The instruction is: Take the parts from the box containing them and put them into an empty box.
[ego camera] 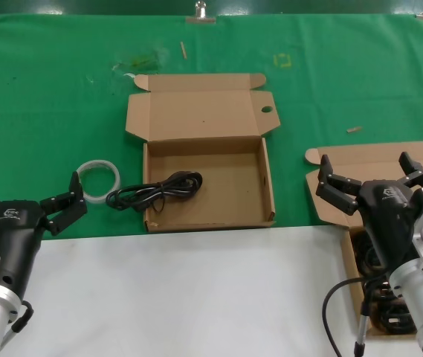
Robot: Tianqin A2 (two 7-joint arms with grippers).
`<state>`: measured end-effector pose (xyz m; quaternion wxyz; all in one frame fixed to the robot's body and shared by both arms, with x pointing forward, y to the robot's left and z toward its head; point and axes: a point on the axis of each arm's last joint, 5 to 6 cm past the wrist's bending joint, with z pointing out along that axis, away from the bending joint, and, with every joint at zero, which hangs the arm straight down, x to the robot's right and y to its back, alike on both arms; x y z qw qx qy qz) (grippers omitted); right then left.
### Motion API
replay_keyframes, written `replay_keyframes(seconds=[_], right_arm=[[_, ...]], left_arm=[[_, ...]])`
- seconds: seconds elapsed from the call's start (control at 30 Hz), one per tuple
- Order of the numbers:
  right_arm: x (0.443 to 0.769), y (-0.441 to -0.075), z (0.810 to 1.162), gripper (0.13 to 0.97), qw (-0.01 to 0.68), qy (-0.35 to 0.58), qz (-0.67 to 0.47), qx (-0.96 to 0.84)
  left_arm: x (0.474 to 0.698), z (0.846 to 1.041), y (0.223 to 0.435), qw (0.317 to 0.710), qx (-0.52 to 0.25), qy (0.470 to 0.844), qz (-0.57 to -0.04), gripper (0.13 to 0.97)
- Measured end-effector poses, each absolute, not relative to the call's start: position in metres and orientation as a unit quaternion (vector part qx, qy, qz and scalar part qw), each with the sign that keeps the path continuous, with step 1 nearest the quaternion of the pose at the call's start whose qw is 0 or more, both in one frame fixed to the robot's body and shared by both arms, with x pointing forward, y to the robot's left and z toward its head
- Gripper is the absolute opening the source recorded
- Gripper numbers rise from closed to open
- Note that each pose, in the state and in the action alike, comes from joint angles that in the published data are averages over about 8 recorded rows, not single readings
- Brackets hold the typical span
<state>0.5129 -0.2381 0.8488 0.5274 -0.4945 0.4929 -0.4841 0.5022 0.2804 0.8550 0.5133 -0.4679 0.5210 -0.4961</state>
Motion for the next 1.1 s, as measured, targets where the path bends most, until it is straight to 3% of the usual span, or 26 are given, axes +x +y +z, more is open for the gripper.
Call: replay_keyframes(seconds=[1.1], right_arm=[[0.5129, -0.2381, 0.8488, 0.966, 0.527, 0.493, -0.484, -0.495]], left_arm=[[0.5022, 0.855, 0.2804, 0.513, -0.468, 0.521, -0.496, 0.965]])
